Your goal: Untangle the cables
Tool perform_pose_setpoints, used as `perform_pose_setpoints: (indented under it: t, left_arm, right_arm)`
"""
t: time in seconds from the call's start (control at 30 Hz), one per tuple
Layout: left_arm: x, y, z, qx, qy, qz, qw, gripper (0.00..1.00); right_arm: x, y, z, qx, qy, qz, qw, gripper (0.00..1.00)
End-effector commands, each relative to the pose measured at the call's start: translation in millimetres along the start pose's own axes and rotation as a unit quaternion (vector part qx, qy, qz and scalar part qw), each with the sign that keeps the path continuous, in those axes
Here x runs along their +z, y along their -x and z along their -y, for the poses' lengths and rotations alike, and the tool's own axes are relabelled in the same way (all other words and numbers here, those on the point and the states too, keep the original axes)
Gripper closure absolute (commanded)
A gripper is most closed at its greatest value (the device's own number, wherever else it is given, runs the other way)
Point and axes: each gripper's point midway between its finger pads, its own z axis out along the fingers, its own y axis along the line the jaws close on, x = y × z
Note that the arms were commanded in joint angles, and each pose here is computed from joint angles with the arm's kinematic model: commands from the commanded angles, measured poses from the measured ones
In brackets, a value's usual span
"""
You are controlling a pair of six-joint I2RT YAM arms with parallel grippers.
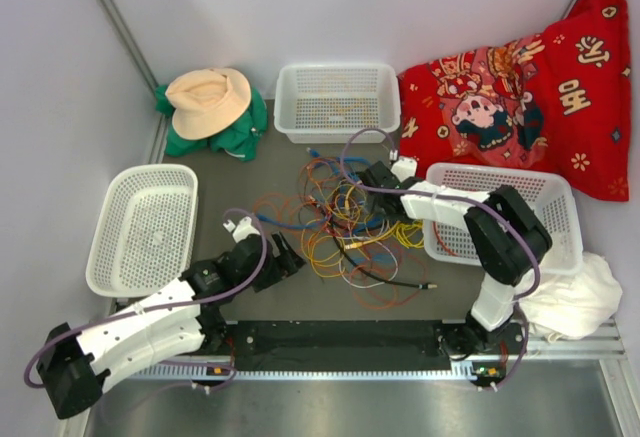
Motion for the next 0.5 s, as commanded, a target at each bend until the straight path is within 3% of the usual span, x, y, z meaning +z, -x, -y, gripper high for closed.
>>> perform_pose_setpoints:
  t: [0.0, 0.07, 0.2, 0.27, 0.33, 0.4, 0.47]
  left_arm:
    - [0, 1, 13, -0.010, -0.023, 0.000, 1.000, 0.10]
    - [-1, 2, 13, -0.011, -0.022, 0.003, 1.000, 0.10]
    - [-6, 8, 12, -0.011, -0.019, 0.014, 1.000, 0.11]
    - [-10, 14, 13, -0.007, -0.020, 0.027, 0.999, 0.11]
    - [-16, 23, 19, 0.004, -0.028, 0.045, 0.999, 0.11]
    - [-26, 34, 28, 0.011, -0.041, 0.066, 0.997, 0.11]
    - [-37, 48, 36, 0.028, -0.055, 0.094, 0.994, 0.11]
  right_arm:
    - [16, -85, -11, -0.003, 0.061, -0.136, 0.989, 0.28]
    - [12, -88, -17, -0.013, 0.073, -0.133, 0.988, 0.35]
    - [-9, -72, -32, -0.038, 0.096, -0.092, 0.990, 0.68]
    - [-27, -56, -46, -0.045, 0.122, -0.068, 0.989, 0.76]
    - [-47, -43, -58, -0.063, 0.139, -0.038, 0.988, 0.92]
    - [-77, -29, -70, -0.079, 0.169, -0.011, 0.982, 1.00]
    - [-96, -20, -73, -0.091, 0.183, 0.007, 0.979, 1.00]
